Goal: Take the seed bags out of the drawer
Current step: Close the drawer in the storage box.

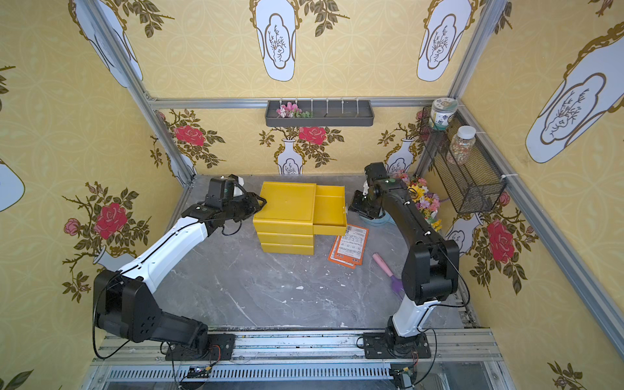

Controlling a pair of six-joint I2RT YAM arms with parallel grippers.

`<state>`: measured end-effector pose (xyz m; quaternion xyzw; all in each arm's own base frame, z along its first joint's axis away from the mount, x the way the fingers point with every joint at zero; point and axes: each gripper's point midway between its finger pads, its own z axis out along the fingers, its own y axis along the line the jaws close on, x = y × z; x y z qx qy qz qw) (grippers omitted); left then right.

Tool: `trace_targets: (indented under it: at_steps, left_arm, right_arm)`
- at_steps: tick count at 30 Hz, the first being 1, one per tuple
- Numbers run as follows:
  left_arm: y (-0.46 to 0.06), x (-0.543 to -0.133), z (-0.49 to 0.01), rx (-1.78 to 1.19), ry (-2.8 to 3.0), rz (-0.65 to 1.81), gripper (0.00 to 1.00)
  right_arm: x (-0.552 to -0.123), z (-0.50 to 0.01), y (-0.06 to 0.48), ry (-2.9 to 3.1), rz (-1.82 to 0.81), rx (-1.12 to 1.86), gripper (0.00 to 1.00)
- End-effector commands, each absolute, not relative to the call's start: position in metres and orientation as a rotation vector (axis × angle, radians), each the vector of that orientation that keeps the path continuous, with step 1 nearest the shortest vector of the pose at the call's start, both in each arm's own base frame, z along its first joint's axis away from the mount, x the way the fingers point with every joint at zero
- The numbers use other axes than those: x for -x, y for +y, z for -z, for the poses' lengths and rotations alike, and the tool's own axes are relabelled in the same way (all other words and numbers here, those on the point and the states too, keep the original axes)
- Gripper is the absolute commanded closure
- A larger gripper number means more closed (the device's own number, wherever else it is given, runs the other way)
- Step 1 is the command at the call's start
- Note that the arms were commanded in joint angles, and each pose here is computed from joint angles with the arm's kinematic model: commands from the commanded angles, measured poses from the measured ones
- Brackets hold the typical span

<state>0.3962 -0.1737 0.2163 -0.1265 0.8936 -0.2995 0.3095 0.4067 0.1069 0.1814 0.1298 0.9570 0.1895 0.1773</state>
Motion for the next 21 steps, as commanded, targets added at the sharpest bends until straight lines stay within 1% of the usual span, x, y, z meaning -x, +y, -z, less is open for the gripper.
trace_targets:
  at_steps: [1, 4, 5, 6, 7, 15, 21]
  left_arm:
    - [-0.168, -0.380, -0.196, 0.345, 2.470, 0.732, 0.51]
    - [-0.167, -0.381, -0.200, 0.347, 2.460, 0.728, 0.48]
    - [-0.167, -0.381, -0.201, 0.346, 2.457, 0.726, 0.46]
    - [-0.166, -0.381, -0.202, 0.349, 2.455, 0.723, 0.42]
    - [-0.166, -0.381, -0.204, 0.346, 2.452, 0.722, 0.41]
    - [-0.157, -0.380, -0.211, 0.361, 2.430, 0.698, 0.39]
    - [-0.138, -0.376, -0.204, 0.409, 2.430, 0.665, 0.38]
  right_arm:
    - [-0.399, -0.178, 0.124, 2.754, -0.548, -0.329, 0.52]
    - [-0.397, -0.176, 0.147, 2.769, -0.572, -0.272, 0.53]
    - [-0.396, -0.176, 0.156, 2.769, -0.584, -0.249, 0.53]
    - [-0.396, -0.176, 0.166, 2.774, -0.596, -0.225, 0.53]
    - [-0.395, -0.176, 0.174, 2.776, -0.605, -0.205, 0.53]
    - [-0.398, -0.177, 0.245, 2.790, -0.692, -0.069, 0.54]
    - [-0.396, -0.174, 0.283, 2.806, -0.727, 0.010, 0.54]
